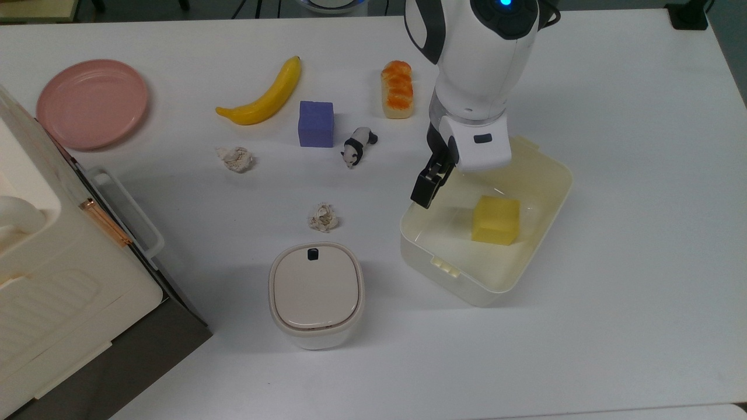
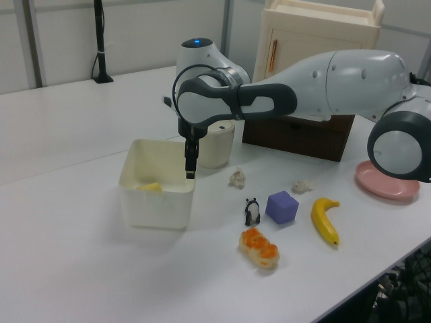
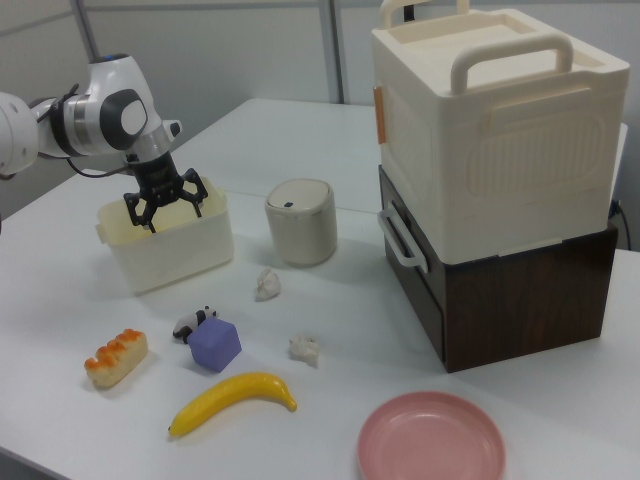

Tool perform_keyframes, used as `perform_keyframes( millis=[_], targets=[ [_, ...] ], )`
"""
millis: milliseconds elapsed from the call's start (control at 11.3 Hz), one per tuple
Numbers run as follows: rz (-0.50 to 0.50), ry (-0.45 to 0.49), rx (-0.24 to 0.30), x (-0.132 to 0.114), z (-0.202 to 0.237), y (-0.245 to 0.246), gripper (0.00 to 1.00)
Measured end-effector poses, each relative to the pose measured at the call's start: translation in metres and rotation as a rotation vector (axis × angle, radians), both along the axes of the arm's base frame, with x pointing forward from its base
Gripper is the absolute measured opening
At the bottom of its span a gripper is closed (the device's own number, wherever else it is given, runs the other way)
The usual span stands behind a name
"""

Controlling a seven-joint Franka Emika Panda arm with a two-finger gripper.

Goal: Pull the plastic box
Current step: 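Hook the box rim with the gripper and pull it toward the arm base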

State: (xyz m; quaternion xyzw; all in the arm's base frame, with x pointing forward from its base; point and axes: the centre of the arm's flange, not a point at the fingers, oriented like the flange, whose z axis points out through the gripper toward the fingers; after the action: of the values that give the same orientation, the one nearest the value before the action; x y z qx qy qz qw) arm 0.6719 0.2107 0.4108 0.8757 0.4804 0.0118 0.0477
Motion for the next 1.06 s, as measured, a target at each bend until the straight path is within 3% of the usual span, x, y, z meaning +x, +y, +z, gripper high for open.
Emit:
perform_keyframes(
  millis=[265, 708, 973, 1061],
  targets=[
    [0.059, 0.084, -0.038, -0.006, -0.007, -0.011, 1.0],
    [0.054, 0.141, -0.06, -0.009, 0.006, -0.045, 1.0],
    [0.037, 0.144, -0.049, -0.015, 0.032, -0.058, 1.0],
    [-0.014, 0.129, -0.025, -0.016, 0.038, -0.056, 1.0]
  ],
)
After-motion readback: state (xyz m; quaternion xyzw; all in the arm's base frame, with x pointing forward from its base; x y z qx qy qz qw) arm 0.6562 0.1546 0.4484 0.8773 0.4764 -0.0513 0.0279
